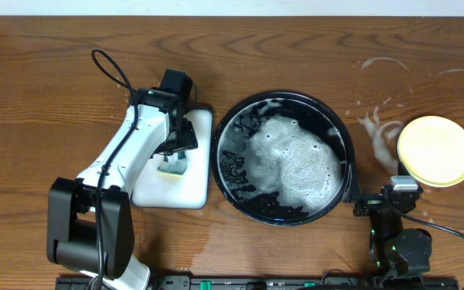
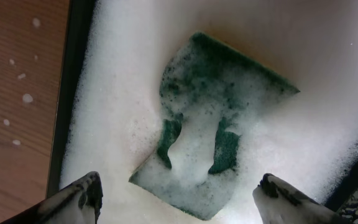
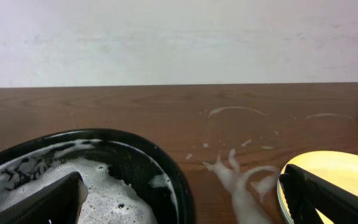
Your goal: Clean dirty plates on tray and stack at the side
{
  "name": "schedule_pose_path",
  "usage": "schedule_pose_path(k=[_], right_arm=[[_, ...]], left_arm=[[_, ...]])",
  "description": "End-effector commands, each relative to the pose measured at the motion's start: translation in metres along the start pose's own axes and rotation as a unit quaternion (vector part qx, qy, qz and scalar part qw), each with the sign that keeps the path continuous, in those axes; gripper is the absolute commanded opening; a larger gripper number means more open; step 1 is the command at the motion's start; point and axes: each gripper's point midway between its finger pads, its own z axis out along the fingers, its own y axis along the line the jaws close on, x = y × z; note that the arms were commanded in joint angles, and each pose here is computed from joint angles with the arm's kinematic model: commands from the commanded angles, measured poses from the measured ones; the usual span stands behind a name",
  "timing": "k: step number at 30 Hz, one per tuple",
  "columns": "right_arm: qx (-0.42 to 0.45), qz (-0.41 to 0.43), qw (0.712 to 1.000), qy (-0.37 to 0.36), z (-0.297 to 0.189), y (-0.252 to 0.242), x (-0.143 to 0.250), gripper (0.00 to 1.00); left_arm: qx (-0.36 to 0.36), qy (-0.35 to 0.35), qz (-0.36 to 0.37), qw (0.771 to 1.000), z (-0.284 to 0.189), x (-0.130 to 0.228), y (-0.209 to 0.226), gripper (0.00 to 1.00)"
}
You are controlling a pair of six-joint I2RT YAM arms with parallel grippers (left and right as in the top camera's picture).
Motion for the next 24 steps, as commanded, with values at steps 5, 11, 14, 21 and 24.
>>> schedule_pose_path(k=[5, 11, 14, 21, 24], right_arm=[[-0.002, -0.006, 1.000, -0.001, 0.000, 0.001, 0.001, 0.99], [-0.002, -0.006, 1.000, -0.001, 0.000, 0.001, 0.001, 0.99], [-0.002, -0.006, 1.000, -0.001, 0.000, 0.001, 0.001, 0.99], [-0.002, -0.006, 1.000, -0.001, 0.000, 0.001, 0.001, 0.99], [-0.002, -0.006, 1.000, -0.001, 0.000, 0.001, 0.001, 0.99]], left_arm=[[0.008, -0.023, 0.005, 1.000, -0.014, -0.004, -0.003, 0.81], [0.025, -0.123, 0.061, 0.990, -0.078, -0.006, -0.004, 0.81], [0.063, -0.192, 0.051, 0.978, -0.123, -0.006, 0.002, 0.81], [0.147, -0.359, -0.018, 0.921, -0.208, 0.002, 0.043, 0.81], [0.156, -0.403, -0.053, 0.900, -0.213, 0.011, 0.067, 0.81]])
